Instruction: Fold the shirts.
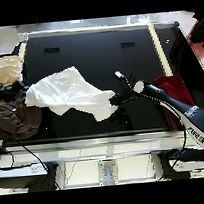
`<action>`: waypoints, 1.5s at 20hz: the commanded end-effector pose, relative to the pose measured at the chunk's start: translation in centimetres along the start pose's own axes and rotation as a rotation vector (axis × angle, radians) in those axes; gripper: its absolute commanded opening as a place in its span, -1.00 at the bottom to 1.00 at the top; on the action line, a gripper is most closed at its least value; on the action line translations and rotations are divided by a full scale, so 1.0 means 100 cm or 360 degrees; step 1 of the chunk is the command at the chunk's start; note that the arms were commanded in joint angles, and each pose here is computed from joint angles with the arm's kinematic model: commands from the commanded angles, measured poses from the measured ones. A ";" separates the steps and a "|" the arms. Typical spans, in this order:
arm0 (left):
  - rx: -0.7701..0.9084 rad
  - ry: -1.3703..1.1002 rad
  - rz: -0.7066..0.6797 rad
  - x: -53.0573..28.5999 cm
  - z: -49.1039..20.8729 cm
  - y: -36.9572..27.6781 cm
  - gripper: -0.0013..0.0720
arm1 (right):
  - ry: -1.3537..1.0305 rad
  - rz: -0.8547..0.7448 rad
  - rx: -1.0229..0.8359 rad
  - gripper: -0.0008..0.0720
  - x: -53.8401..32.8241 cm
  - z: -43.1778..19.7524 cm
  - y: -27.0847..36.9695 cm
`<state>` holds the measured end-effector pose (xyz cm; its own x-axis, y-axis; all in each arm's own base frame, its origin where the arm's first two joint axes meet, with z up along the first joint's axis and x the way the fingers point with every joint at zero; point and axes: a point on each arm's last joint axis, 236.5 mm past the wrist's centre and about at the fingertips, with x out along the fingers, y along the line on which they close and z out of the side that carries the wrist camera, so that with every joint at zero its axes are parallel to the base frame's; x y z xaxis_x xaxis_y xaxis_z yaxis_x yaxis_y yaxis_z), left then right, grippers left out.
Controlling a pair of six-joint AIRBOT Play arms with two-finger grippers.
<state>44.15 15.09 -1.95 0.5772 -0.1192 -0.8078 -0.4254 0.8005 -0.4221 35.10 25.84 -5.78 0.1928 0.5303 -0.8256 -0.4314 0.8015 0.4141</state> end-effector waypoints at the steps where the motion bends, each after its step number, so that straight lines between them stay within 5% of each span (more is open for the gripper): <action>1: -0.0265 0.0302 -0.0015 -0.032 -0.044 0.032 0.64 | -0.0086 -0.0035 -0.0038 -0.93 -0.005 0.018 -0.002; 6: -0.0446 0.0447 -0.0032 -0.022 -0.090 0.037 0.64 | -0.0168 -0.0035 -0.0063 -0.93 -0.013 0.039 0.002; 10: -0.0751 0.0194 -0.0218 0.007 -0.070 0.015 0.64 | -0.0158 -0.0028 -0.0065 -0.93 -0.014 0.039 0.004; 16: -0.0714 0.0226 -0.0187 0.041 -0.082 0.002 0.61 | -0.0147 -0.0026 -0.0067 -0.93 -0.014 0.037 0.004; 19: -0.0771 0.0106 -0.0203 0.039 -0.062 0.004 -0.16 | -0.0104 -0.0040 -0.0093 -0.93 -0.013 0.031 0.002; 21: -0.0816 0.0015 -0.0254 0.026 -0.045 0.000 -0.93 | -0.0093 -0.0066 -0.0121 -0.93 -0.014 0.029 -0.001; 25: -0.0658 -0.0255 -0.0447 -0.036 -0.001 -0.033 -0.93 | -0.0062 -0.0270 -0.0237 -0.94 -0.052 0.035 -0.015; 30: -0.0026 -0.0550 -0.0661 -0.170 -0.003 -0.119 -0.94 | -0.0170 -0.0895 -0.0451 -0.94 -0.226 0.050 -0.034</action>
<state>41.81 10.61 9.38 0.8447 -0.1907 -0.5001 -0.3087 0.5897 -0.7463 37.86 19.26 6.43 0.4176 0.2990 -0.8580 -0.5356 0.8438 0.0334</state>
